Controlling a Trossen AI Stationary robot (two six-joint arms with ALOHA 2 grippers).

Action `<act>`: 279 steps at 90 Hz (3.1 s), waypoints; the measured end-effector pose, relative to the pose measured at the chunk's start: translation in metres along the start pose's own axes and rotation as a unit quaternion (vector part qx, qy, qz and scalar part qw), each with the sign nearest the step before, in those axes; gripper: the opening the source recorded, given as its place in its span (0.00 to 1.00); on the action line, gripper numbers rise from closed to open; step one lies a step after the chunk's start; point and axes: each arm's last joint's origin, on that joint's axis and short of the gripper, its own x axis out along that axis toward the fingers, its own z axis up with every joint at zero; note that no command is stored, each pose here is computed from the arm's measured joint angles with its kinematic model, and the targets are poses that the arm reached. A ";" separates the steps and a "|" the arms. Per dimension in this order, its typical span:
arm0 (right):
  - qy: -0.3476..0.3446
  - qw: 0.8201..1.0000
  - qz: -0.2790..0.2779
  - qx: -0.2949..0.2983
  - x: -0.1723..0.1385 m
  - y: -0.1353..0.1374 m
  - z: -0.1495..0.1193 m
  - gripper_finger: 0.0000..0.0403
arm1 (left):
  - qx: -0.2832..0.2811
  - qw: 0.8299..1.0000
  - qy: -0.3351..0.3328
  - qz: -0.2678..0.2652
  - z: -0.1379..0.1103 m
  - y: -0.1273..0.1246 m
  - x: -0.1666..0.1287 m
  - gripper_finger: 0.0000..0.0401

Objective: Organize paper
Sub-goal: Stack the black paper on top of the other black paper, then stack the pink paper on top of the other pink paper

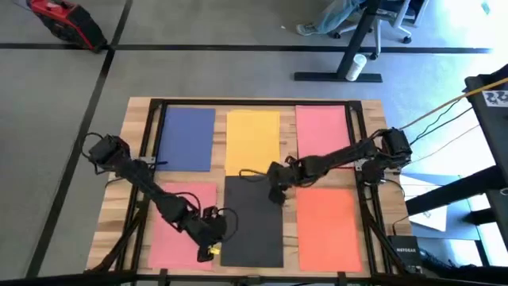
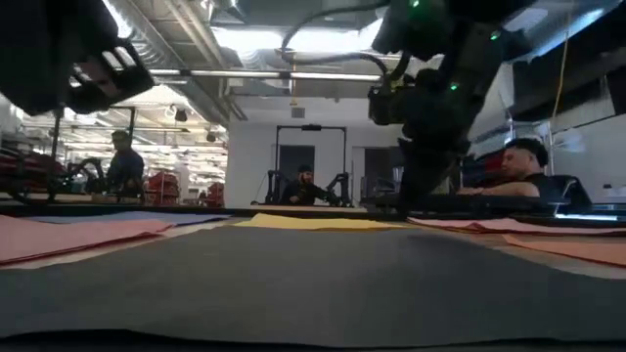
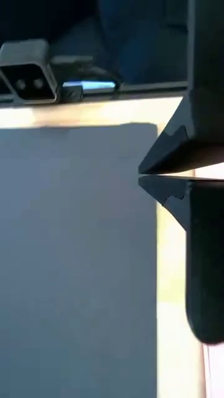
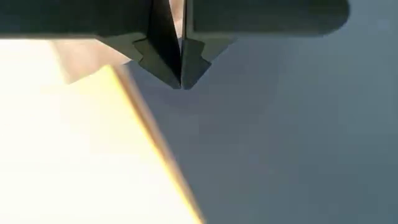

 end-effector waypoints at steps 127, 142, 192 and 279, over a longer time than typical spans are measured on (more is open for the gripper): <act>0.089 0.983 -0.138 -0.080 -0.046 -0.042 -0.049 0.23 | 0.039 0.960 -0.279 0.002 0.004 0.120 0.004 0.00; 0.070 0.990 -0.112 -0.046 -0.036 -0.060 -0.061 0.22 | 0.043 0.943 -0.330 0.029 0.004 0.145 -0.017 0.00; 0.070 0.992 -0.106 0.001 -0.022 -0.094 -0.056 0.21 | 0.020 0.928 -0.360 0.090 -0.005 0.205 -0.043 0.00; 0.063 0.996 -0.026 0.060 -0.026 -0.084 -0.054 0.37 | 0.022 0.923 -0.365 0.118 -0.002 0.227 -0.049 0.00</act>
